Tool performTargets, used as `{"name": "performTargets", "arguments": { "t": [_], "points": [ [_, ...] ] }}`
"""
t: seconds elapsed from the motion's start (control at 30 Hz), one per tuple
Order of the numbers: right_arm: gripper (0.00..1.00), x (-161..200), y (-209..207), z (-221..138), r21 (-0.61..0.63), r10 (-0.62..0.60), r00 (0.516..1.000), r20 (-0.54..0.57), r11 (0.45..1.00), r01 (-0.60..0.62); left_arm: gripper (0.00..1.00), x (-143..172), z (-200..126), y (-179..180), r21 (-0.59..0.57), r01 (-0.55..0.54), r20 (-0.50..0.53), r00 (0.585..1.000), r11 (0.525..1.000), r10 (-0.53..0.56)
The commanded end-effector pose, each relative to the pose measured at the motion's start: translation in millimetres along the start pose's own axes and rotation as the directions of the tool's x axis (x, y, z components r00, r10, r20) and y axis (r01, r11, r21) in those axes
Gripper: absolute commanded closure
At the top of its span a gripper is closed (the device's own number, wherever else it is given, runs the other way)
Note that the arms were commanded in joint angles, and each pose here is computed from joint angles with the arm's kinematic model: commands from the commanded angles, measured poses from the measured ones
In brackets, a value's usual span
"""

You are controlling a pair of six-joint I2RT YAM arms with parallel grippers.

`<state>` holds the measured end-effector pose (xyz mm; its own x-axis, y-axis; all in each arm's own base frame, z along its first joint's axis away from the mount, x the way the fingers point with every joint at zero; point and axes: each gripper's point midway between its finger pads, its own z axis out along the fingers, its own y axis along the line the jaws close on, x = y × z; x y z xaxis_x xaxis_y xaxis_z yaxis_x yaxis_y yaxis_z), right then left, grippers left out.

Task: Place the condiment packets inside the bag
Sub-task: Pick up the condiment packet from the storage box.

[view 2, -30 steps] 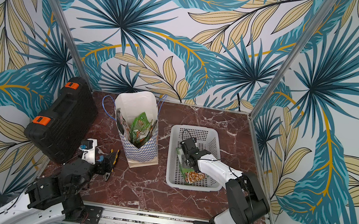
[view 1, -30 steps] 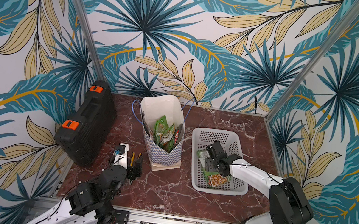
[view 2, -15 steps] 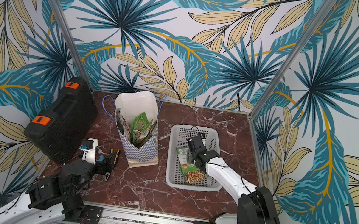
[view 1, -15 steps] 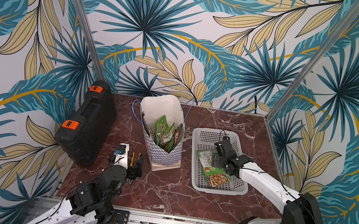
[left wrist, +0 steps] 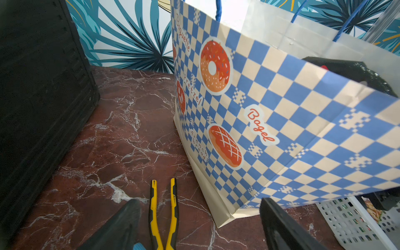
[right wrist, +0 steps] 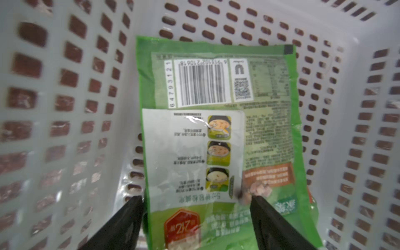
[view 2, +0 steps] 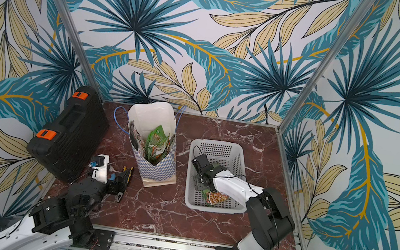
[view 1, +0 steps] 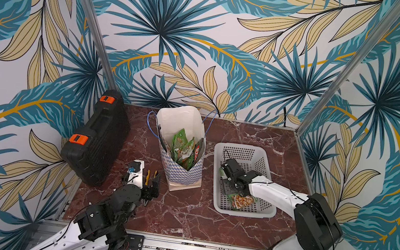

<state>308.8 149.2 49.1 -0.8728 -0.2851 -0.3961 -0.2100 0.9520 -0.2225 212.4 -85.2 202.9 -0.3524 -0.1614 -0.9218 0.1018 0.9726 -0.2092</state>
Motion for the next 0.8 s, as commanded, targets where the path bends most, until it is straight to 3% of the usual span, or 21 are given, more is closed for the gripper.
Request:
{"name": "performTargets", "arguments": {
  "t": [0.0, 0.27, 0.77],
  "points": [
    [0.17, -2.2, -28.6, 3.1, 0.199, -0.019, 1.000, -0.025, 0.980, 0.023, 0.09, 3.2, 2.2, -2.7, 0.015, -0.005, 0.003, 1.000, 1.000, 0.005],
    [0.32, -19.7, -59.1, -7.9, 0.346, 0.032, 0.999, -0.002, 0.938, -0.030, 0.09, 5.3, 2.0, -5.4, 0.032, -0.002, -0.009, 1.000, 0.999, 0.002],
    [0.49, -23.8, -80.2, -14.6, 0.305, 0.127, 0.992, 0.016, 0.944, -0.126, 0.09, 4.2, -1.1, -5.2, 0.042, 0.004, -0.008, 1.000, 0.999, -0.003]
  ]
}}
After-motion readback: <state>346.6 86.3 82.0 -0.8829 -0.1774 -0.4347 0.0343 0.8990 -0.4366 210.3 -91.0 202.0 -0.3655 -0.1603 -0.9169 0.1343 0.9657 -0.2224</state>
